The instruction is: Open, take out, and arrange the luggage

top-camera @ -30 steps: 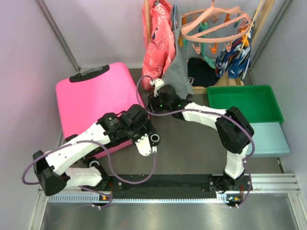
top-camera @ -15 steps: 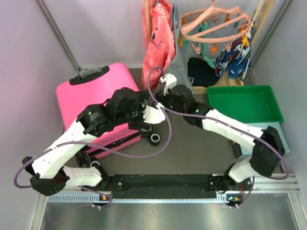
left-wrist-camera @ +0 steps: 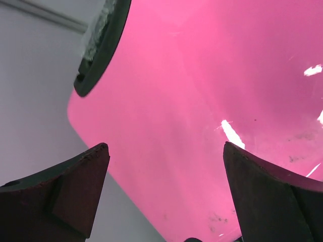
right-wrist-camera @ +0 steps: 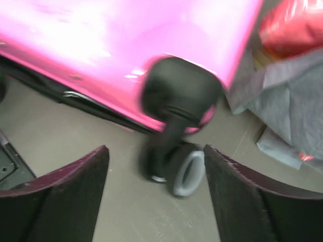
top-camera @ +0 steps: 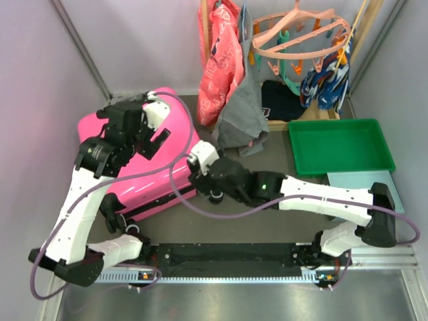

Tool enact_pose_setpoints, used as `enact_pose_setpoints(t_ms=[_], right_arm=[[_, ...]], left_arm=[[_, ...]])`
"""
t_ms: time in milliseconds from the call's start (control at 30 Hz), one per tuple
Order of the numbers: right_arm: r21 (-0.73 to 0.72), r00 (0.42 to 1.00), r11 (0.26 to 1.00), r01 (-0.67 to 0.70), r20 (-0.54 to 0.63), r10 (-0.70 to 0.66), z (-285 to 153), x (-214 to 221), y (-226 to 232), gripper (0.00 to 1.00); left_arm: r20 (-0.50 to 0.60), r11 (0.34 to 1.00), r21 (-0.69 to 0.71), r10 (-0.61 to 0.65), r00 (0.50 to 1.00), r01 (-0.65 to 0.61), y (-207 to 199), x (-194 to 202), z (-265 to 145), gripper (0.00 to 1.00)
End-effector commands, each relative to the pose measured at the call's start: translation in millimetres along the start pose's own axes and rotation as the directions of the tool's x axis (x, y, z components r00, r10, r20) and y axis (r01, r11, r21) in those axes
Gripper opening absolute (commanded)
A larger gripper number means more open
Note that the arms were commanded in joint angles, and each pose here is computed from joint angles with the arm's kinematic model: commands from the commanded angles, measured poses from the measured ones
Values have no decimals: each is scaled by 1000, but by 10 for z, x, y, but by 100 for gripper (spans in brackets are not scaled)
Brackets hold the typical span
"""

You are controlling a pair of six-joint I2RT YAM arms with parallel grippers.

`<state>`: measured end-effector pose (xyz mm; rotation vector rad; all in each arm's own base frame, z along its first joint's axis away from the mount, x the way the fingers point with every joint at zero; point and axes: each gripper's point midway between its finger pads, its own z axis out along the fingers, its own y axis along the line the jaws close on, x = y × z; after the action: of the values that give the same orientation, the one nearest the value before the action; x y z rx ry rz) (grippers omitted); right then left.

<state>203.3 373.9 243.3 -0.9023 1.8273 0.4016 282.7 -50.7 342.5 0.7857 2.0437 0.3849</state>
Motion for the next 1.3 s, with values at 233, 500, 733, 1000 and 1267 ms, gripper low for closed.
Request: enact_pose_setpoints(t_ms=[233,500,733,1000,1267], right_arm=[[196,994,979,-59,-78,76,-51,-63,65,94],[207,971,973,-105,-189,146,338,262,-158,90],[124,962,986,-112,-234,139,648,314,-37,68],[123,961,968,-217,-149,234,831,-45,-433,26],[208,951,930,-304,4,310,1021,-571,-1345,0]], left_arm=[[30,923,-159,-351,936,351,278,627,-36,99],[22,875,-225,-436,900,429,397,949,-118,97],[-1,864,-216,-465,885,454,374,1107,-187,95],[-23,869,-197,-467,884,454,340,1171,-231,87],[1,880,-101,-466,885,463,287,1004,-163,78]])
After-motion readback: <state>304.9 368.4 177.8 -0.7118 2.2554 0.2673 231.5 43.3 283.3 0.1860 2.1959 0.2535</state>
